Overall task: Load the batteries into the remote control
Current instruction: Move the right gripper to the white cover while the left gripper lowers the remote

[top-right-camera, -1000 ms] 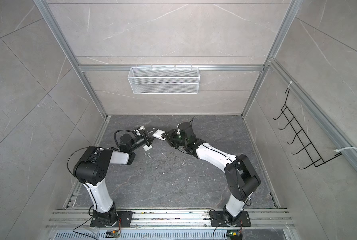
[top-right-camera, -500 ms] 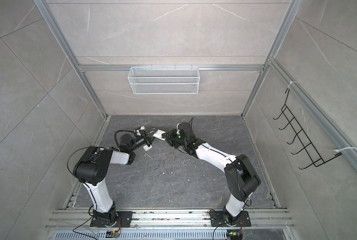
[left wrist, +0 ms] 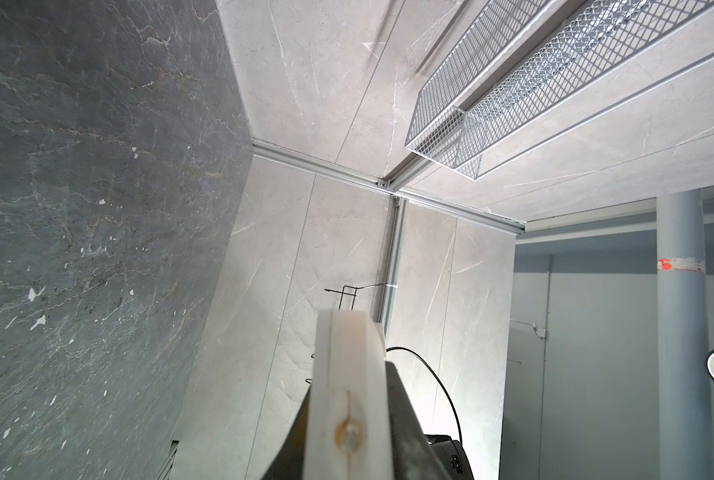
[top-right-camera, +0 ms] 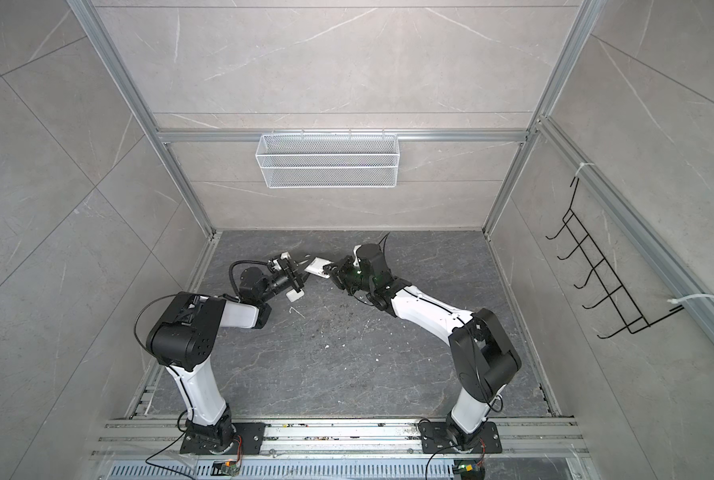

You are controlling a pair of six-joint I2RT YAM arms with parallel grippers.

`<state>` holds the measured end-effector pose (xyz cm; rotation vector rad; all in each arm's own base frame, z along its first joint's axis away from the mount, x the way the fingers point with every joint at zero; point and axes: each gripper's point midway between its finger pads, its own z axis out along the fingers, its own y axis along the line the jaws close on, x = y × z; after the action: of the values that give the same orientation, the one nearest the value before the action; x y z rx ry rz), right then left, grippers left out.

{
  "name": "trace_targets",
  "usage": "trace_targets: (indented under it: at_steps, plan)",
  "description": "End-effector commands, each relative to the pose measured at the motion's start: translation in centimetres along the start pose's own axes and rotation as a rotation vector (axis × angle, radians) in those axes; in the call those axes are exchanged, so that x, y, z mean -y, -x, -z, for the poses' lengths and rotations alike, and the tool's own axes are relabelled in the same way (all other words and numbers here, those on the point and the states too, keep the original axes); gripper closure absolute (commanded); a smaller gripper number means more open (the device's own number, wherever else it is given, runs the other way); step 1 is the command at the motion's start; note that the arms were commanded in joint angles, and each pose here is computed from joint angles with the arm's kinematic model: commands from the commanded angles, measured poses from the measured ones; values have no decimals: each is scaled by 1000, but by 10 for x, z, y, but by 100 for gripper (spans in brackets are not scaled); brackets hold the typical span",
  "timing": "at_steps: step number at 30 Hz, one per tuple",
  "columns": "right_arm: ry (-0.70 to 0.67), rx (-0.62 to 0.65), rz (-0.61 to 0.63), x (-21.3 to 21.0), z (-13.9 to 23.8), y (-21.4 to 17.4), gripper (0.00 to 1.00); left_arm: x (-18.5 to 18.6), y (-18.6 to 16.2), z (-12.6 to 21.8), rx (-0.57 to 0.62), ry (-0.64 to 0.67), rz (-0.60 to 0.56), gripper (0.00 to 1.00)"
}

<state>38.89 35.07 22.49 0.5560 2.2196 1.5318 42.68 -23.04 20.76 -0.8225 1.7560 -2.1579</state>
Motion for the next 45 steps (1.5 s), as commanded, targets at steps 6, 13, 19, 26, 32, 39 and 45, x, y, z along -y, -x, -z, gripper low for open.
trace_targets:
  at_steps: [6,13,19,26,32,39,45]
  plan:
    - [-23,-16,28,-1,10,3,39,51,-20,-3,-62,-113,-95,100]
    - [-8,-2,47,-9,23,12,37,48,-20,-3,-65,-108,-98,100]
    - [20,-27,30,-12,16,8,52,51,-21,-3,-68,-113,-102,100]
    - [19,-47,32,-9,9,-1,51,49,-20,-2,-63,-110,-101,100]
    - [8,-51,23,-1,4,-3,76,48,-21,-2,-65,-108,-102,100]
    - [-10,-55,20,5,3,-5,83,45,-19,-2,-63,-103,-110,100]
    - [-35,-57,29,8,4,-5,83,47,-17,1,-53,-105,-131,100]
